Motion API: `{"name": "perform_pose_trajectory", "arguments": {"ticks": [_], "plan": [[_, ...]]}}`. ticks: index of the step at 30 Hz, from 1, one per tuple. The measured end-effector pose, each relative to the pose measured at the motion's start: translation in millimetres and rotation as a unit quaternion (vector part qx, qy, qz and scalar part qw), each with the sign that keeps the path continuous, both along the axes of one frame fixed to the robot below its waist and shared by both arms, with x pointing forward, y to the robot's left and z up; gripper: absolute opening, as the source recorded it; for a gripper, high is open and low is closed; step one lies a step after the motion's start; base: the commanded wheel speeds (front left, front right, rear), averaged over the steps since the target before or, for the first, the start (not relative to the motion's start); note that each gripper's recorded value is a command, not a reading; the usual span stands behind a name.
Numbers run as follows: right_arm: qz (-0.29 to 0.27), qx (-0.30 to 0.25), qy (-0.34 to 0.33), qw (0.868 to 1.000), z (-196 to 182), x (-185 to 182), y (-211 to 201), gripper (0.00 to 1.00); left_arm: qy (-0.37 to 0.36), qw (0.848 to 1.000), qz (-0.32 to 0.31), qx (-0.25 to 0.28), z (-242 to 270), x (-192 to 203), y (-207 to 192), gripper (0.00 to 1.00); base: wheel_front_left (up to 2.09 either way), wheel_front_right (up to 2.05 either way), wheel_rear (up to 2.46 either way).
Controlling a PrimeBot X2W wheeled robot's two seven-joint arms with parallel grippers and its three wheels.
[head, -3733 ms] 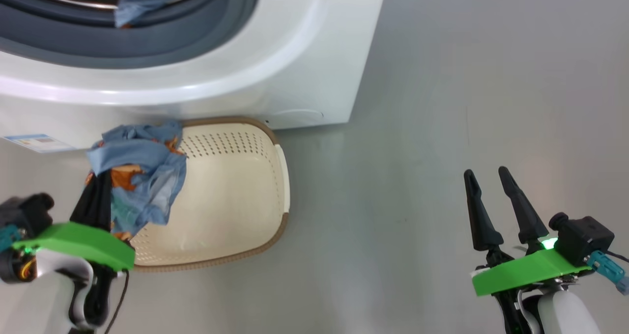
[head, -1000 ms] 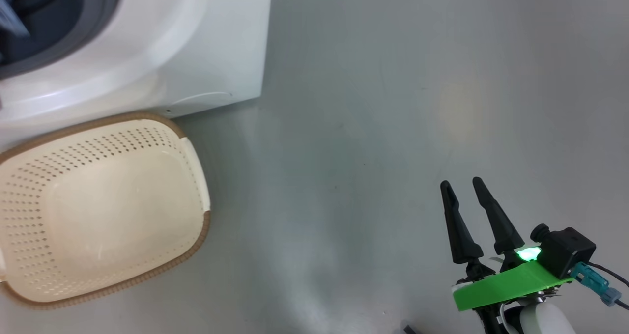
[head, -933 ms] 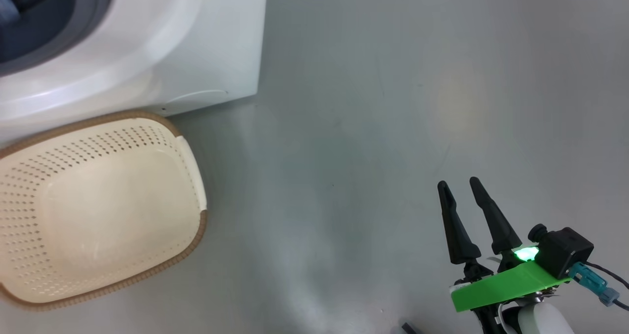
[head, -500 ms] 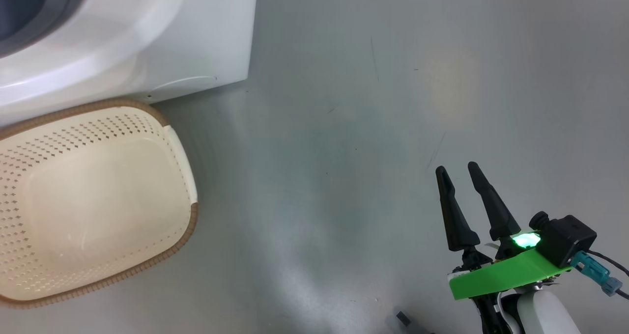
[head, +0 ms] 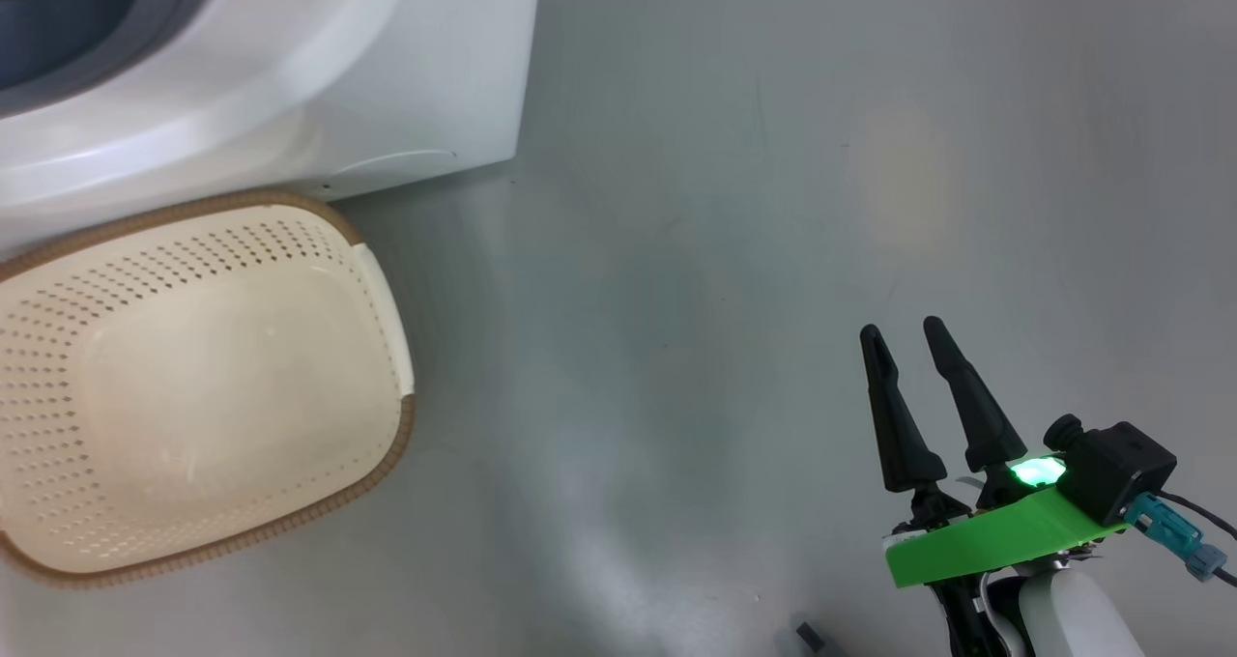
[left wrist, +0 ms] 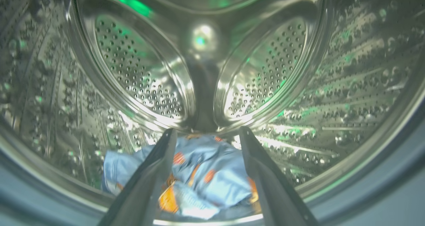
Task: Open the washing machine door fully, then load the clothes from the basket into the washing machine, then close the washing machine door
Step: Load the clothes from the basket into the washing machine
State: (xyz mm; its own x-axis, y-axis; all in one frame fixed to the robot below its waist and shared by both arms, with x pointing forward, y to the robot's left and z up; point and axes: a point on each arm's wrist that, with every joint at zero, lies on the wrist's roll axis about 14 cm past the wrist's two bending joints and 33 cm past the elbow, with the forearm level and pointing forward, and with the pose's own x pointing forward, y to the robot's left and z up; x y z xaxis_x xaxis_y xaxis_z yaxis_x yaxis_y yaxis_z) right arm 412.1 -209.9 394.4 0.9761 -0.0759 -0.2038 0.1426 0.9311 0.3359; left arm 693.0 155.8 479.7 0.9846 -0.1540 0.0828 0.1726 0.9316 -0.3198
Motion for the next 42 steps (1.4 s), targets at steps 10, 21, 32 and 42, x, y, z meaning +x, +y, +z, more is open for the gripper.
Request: {"name": "perform_pose_trajectory", "arguments": {"ticks": [10,21,32,42], "plan": [[0.016,-0.008,-0.019,1.000,13,5,8,1.00,0.042,0.999,-0.002,-0.008,-27,-48,-4,1.00,0.00,0.00,0.00],[0.048,-0.018,-0.046,0.998,30,12,27,1.00,0.066,0.998,-0.005,0.017,-36,-116,5,1.00,0.00,0.00,0.00],[0.073,-0.027,-0.064,0.995,46,7,33,1.00,0.058,0.997,0.036,0.033,-19,-171,40,1.00,0.00,0.00,0.00],[0.088,-0.027,-0.079,0.993,60,-4,40,1.00,0.072,0.994,0.071,0.046,-23,-233,65,1.00,0.00,0.00,0.00]]}}
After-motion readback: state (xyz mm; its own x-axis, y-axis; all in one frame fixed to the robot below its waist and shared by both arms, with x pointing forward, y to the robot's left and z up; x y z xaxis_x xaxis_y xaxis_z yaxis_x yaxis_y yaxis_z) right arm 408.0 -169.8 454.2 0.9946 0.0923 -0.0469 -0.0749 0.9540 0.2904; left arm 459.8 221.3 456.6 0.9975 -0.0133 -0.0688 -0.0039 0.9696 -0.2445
